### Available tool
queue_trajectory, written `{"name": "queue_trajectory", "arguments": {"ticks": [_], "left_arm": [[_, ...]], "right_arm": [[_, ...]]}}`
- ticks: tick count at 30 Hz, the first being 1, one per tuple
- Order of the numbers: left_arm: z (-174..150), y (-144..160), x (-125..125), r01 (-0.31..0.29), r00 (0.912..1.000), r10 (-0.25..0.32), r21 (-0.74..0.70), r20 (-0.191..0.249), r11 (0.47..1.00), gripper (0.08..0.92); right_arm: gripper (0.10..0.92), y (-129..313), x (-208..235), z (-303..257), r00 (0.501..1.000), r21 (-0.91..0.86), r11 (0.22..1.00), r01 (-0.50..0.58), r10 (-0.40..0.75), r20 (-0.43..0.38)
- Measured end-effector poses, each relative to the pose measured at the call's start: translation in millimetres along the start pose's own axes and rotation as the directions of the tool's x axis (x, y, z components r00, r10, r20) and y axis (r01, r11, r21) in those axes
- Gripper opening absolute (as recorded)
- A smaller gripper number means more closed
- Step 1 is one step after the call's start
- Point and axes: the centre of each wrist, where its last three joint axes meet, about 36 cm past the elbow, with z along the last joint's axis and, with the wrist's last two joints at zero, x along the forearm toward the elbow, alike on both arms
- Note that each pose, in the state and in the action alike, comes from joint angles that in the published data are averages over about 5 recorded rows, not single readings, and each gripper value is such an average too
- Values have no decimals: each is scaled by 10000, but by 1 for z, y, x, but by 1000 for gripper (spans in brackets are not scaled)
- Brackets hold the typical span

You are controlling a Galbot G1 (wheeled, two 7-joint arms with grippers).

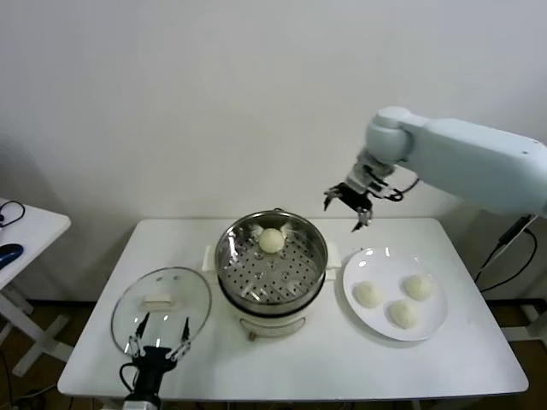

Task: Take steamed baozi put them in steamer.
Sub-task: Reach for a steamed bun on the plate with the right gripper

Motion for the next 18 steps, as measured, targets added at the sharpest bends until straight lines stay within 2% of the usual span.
{"name": "queue_trajectory", "arguments": {"ticks": [8,18], "left_arm": [[-1,0,0,-122,9999,121,33,122,9999,823],[0,1,6,-76,10000,76,101,33,9999,823]], "right_arm": [[823,62,-47,41,9996,-2536,9670,252,-217,167],[823,100,-104,63,9942,-3995,9105,1071,-998,391]]}}
